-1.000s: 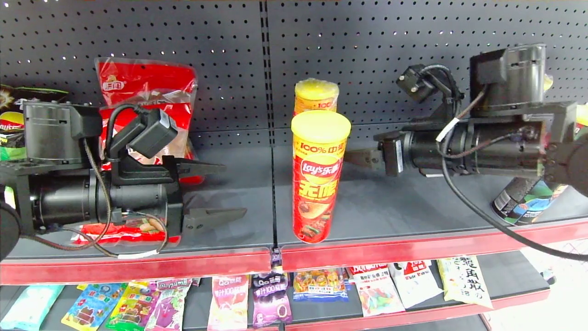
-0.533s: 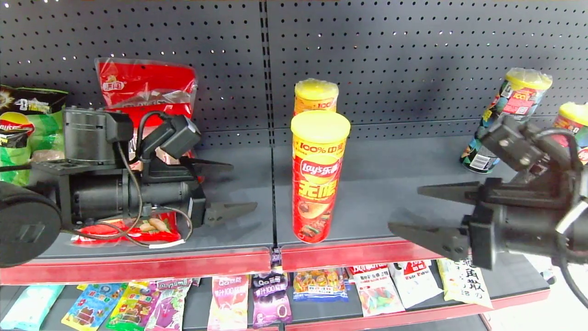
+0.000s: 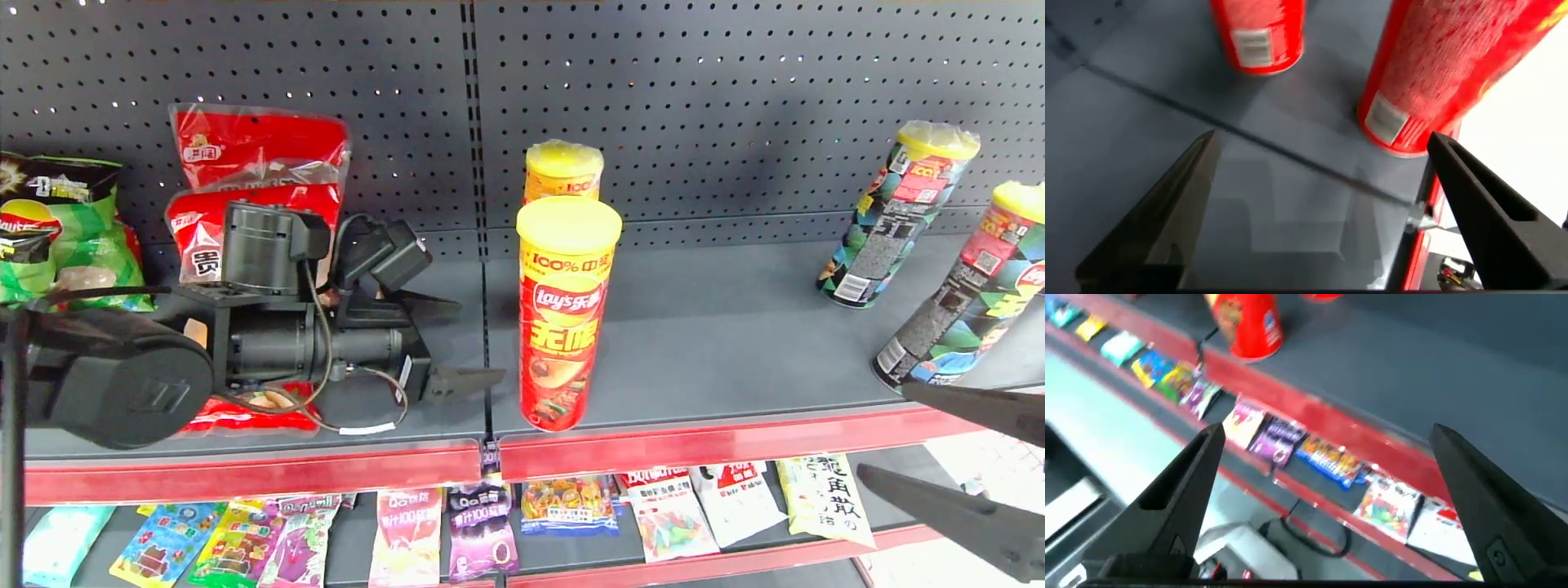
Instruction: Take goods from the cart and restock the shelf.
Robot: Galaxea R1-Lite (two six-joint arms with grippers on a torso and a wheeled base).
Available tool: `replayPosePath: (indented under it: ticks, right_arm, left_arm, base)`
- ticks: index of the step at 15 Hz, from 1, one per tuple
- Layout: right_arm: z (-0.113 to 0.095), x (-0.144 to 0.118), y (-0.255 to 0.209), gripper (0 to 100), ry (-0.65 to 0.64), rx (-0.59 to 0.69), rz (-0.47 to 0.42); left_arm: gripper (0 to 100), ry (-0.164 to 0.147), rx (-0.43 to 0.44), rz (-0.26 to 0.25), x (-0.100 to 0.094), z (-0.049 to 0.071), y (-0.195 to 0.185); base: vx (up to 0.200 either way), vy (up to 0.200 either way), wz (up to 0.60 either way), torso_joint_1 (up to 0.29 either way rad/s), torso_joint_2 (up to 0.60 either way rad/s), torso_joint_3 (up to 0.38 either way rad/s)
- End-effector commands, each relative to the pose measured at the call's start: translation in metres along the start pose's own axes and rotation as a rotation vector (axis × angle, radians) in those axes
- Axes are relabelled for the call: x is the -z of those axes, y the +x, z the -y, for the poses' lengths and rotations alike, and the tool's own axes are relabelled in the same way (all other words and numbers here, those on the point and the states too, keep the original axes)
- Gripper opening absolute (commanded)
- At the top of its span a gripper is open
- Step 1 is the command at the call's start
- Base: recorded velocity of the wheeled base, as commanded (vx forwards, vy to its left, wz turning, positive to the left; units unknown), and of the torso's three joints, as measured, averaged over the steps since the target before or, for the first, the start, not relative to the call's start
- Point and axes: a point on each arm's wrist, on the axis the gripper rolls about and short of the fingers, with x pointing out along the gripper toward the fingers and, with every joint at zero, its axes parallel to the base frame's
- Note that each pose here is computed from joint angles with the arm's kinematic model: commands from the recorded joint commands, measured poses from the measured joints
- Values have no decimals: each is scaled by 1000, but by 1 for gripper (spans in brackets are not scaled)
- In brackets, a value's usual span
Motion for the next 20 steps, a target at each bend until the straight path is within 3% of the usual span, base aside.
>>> replayPosePath:
  ticks: [1,16,18,20]
  right_arm:
    - [3,-3,-11,100,3,49,50]
    - [4,-1,-9,100,9,54,35]
    - [2,10,-13,100,9,62,21]
    - [0,22,-23,100,9,83,32]
  left_arm:
    - [100,-8,19,-18,5,-1,13]
    - [100,8,-11,6,1,0,16]
    - [100,-31,-111,46,-14,7,-17]
    - [100,-85,-236,84,-23,28,-57]
  base:
    - [0,0,0,0,0,0]
    - [0,0,0,0,0,0]
    - [0,0,0,0,0,0]
    - [0,0,0,0,0,0]
